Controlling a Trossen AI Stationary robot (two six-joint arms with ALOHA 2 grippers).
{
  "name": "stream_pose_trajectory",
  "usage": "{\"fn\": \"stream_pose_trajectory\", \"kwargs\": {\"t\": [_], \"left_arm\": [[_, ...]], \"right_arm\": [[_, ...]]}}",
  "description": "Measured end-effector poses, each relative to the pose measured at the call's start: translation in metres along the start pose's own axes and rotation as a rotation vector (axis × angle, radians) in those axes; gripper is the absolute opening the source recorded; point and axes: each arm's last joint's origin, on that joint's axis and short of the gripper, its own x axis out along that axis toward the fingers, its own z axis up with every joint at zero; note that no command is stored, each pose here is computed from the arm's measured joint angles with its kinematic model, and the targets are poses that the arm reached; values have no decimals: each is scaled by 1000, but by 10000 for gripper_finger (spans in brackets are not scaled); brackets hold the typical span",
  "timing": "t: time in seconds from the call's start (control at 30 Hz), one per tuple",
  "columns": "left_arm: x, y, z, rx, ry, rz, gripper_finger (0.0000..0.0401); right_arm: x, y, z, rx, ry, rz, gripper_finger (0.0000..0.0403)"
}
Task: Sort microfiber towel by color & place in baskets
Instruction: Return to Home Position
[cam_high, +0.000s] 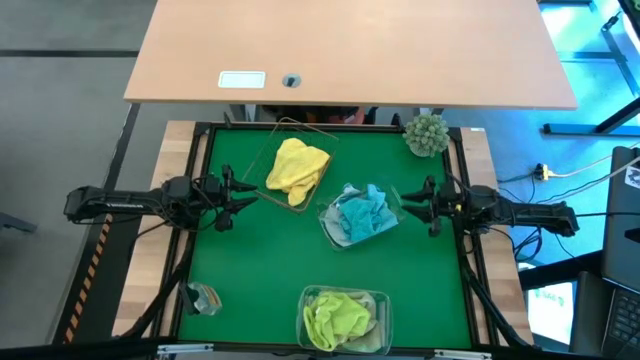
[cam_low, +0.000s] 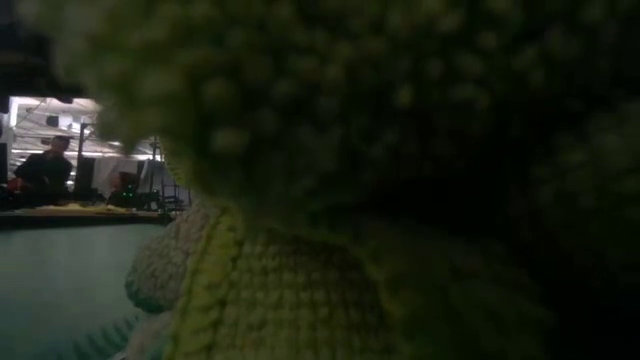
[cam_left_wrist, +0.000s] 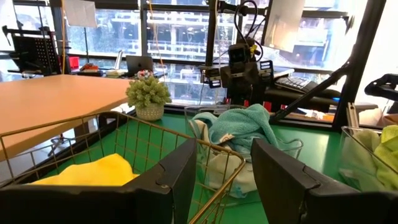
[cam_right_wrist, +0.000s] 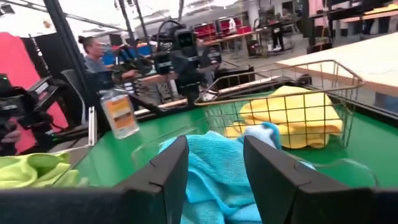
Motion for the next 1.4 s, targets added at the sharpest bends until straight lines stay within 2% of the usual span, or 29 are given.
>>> {"fn": "stream_pose_trajectory", "kwargs": {"t": [0.4,0.6,1.27,1.4], "left_arm": [[0,-1,-1,1,9,-21,147],[0,-1,-1,1,9,-22,147],[0,-1,-3,8,31,-21,147],[0,-1,-3,9,31,-21,133]], "right_arm": [[-1,6,6,-37,-46,161,154],[0,0,-1,-30,10,17,154],[1,0,-2,-65,26,14,154],[1,0,-2,-66,26,11,154]]}}
